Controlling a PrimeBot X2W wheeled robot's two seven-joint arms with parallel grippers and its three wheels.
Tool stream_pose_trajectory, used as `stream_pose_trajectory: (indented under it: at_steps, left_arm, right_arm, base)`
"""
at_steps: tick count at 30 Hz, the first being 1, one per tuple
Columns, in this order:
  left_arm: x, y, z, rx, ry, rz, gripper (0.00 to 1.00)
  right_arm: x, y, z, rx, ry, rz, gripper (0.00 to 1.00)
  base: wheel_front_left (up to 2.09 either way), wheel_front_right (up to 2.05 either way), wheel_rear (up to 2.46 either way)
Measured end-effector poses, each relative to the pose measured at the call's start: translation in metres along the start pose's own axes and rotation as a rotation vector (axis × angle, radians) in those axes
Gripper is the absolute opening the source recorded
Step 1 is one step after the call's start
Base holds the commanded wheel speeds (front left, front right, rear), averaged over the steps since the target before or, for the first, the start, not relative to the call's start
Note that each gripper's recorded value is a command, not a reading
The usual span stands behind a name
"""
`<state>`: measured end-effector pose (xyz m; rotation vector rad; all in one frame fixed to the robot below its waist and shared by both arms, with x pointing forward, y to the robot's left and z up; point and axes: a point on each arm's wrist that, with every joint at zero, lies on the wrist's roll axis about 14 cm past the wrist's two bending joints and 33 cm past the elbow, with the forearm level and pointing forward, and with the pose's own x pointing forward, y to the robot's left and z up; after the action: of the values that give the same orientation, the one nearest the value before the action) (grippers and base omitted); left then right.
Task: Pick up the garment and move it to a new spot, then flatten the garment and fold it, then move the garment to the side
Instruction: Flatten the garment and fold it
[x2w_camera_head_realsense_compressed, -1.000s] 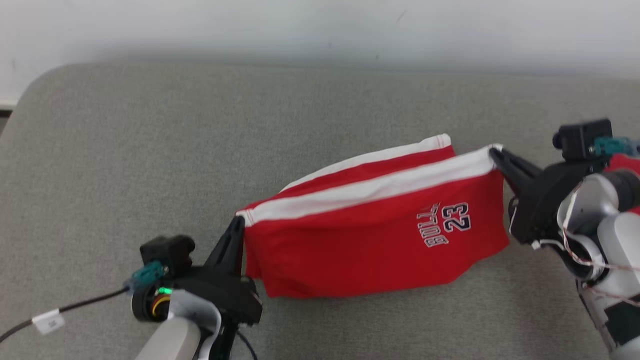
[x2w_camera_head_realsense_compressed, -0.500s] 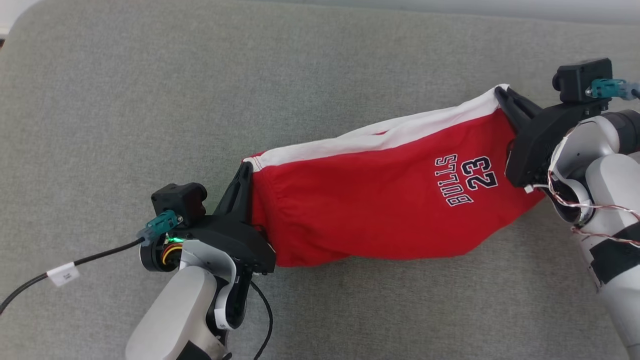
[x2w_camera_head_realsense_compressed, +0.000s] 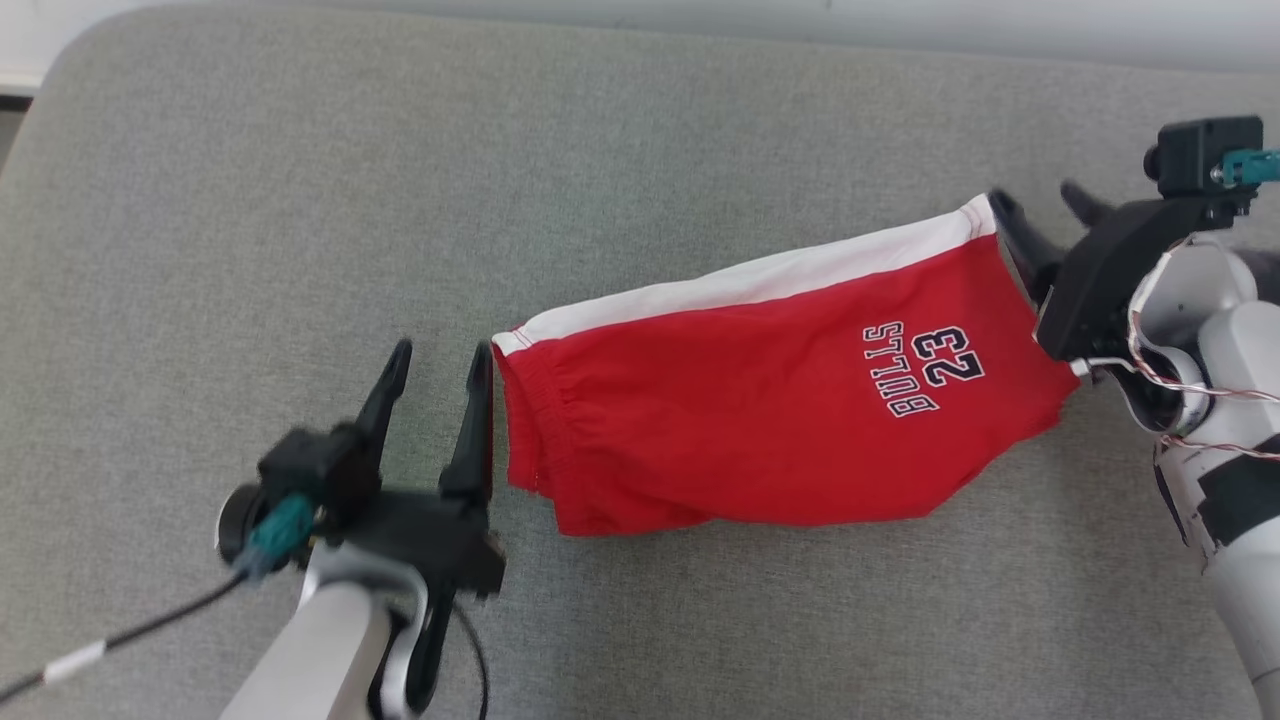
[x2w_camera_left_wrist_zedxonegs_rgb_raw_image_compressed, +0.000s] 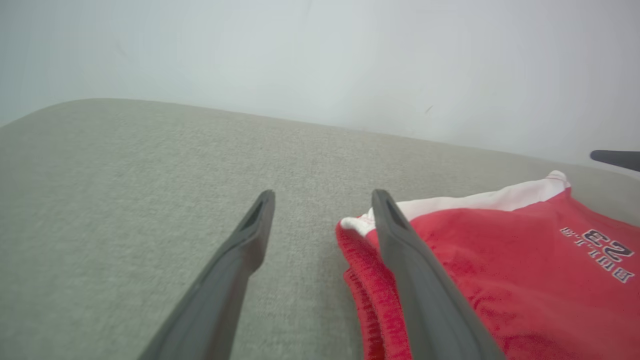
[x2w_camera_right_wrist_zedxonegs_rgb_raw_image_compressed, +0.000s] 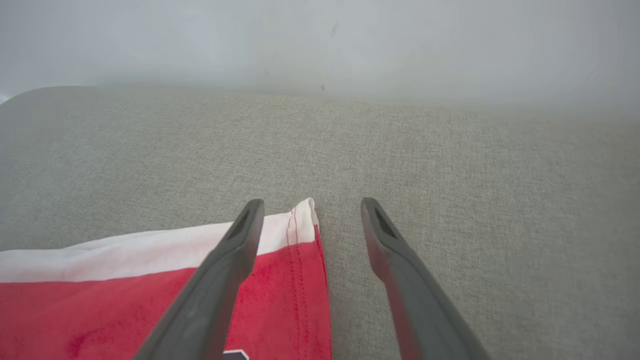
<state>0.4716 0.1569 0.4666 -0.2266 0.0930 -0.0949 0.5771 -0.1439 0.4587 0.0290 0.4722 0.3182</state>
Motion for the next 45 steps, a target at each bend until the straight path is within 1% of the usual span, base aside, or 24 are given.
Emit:
stream_pose_trajectory:
  at_steps: [3,5,7,9,11,14,17,21,25,28,29,30,31,32,35,39,45]
  left_arm:
    - [-0.022,0.007,0.003,0.046,-0.019,0.004,1.00]
    - [-0.037,0.013,0.007,0.059,-0.033,0.014,1.00]
    - [-0.051,0.012,0.008,0.066,-0.040,0.007,1.00]
    - [-0.063,0.010,0.011,0.079,-0.054,-0.002,1.00]
    - [-0.077,0.011,0.006,0.099,-0.034,-0.013,1.00]
    - [-0.093,0.016,-0.003,0.088,-0.010,0.013,1.00]
    - [-0.100,0.023,-0.001,0.078,-0.014,0.046,1.00]
    - [-0.105,0.024,-0.004,0.068,-0.008,0.054,1.00]
    - [-0.106,0.021,-0.008,0.057,0.000,0.052,1.00]
    - [-0.107,0.023,-0.011,0.054,0.008,0.057,1.00]
    - [-0.108,0.023,-0.012,0.051,0.009,0.060,1.00]
    - [-0.108,0.023,-0.013,0.051,0.010,0.063,1.00]
    - [-0.109,0.023,-0.013,0.047,0.010,0.066,1.00]
    - [-0.109,0.023,-0.013,0.047,0.010,0.066,1.00]
    - [-0.110,0.023,-0.016,0.043,0.020,0.063,1.00]
    - [-0.111,0.022,-0.017,0.038,0.021,0.062,1.00]
    - [-0.116,0.019,-0.016,0.033,0.016,0.056,1.00]
  right_arm:
    - [-0.012,-0.012,-0.020,0.090,0.121,-0.029,1.00]
    - [-0.022,-0.019,-0.032,0.130,0.182,-0.047,1.00]
    - [-0.030,-0.025,-0.037,0.131,0.215,-0.069,1.00]
    - [-0.035,-0.027,-0.037,0.137,0.218,-0.082,1.00]
    - [-0.037,-0.024,-0.044,0.135,0.246,-0.082,1.00]
    - [-0.034,-0.012,-0.054,0.146,0.276,-0.064,1.00]
    - [-0.032,-0.006,-0.064,0.139,0.311,-0.067,1.00]
    - [-0.028,-0.007,-0.073,0.124,0.341,-0.097,1.00]
    - [-0.020,0.011,-0.080,0.122,0.370,-0.078,1.00]
    - [-0.018,0.016,-0.086,0.099,0.406,-0.083,1.00]
    - [-0.018,0.016,-0.088,0.094,0.417,-0.089,0.89]
    - [-0.019,0.015,-0.090,0.085,0.428,-0.096,0.59]
    - [-0.020,0.015,-0.092,0.065,0.440,-0.108,0.33]
    - [-0.020,0.015,-0.092,0.065,0.440,-0.108,0.00]
    - [-0.022,0.015,-0.093,0.044,0.438,-0.122,0.00]
    - [-0.028,0.008,-0.090,0.031,0.403,-0.156,0.00]
    - [-0.056,-0.024,-0.085,0.004,0.337,-0.267,0.00]
  base:
    - [0.00,0.00,0.00]
    - [0.00,0.00,0.00]
    - [0.00,0.00,0.00]
    - [0.00,0.00,0.00]
    - [0.00,0.00,0.00]
    - [0.00,0.00,0.00]
    - [0.00,0.00,0.00]
    - [0.00,0.00,0.00]
    - [0.00,0.00,0.00]
    - [0.00,0.00,0.00]
    - [0.00,0.00,0.00]
    - [0.00,0.00,0.00]
    - [0.00,0.00,0.00]
    - [0.00,0.00,0.00]
    - [0.00,0.00,0.00]
    - [0.00,0.00,0.00]
    - [0.00,0.00,0.00]
